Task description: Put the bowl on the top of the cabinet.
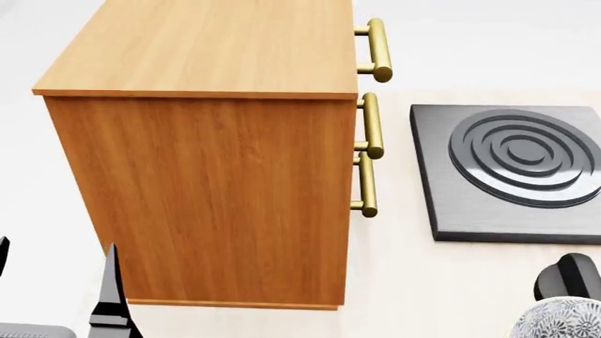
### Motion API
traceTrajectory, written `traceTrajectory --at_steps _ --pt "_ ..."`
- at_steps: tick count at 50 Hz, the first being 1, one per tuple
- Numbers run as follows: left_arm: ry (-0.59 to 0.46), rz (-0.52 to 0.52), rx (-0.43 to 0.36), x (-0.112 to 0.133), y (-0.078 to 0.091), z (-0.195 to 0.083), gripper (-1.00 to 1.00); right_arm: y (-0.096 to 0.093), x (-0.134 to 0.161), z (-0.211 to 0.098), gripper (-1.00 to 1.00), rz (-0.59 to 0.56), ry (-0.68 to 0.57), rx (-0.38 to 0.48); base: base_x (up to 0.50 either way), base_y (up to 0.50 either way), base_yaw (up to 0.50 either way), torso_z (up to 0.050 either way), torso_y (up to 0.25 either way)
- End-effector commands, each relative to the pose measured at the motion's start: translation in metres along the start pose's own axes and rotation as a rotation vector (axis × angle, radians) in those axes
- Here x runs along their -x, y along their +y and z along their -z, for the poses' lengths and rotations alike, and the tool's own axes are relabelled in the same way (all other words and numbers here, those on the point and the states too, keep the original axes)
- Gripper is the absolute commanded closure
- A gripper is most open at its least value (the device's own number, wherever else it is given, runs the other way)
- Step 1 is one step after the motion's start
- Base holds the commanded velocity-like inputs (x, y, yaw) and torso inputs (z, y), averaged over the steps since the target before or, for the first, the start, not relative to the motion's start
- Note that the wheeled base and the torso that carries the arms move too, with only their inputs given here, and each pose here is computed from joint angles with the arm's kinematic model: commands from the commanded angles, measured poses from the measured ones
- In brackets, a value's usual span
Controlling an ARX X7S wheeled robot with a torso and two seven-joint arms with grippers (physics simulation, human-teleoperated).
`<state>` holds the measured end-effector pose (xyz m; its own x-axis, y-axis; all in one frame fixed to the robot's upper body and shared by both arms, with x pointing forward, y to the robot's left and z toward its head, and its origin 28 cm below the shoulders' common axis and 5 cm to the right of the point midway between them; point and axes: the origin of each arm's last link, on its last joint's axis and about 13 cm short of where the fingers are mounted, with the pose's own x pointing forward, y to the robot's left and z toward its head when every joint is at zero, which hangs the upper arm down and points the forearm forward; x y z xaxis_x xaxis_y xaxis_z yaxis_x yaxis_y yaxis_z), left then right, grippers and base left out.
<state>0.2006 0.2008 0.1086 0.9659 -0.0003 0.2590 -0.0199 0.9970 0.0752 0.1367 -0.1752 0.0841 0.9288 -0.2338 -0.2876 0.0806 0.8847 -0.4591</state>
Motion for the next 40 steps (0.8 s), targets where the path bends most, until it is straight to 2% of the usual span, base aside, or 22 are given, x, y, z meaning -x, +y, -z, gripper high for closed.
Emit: traceTrajectory --at_steps 1,40 --pt "-0.001 0.001 -0.001 -0.0007 -0.0003 0.0008 -1.0 0.0005 -0.002 0.0012 -1.0 0.001 0.006 0.0 0.0 0.0 0.0 0.0 0.0" --pt "0.003 -0.001 0.001 0.0007 0.0 0.0015 -1.0 0.0027 -0.0082 0.0037 -1.0 0.004 0.014 0.01 0.0 0.0 0.0 0.0 0.0"
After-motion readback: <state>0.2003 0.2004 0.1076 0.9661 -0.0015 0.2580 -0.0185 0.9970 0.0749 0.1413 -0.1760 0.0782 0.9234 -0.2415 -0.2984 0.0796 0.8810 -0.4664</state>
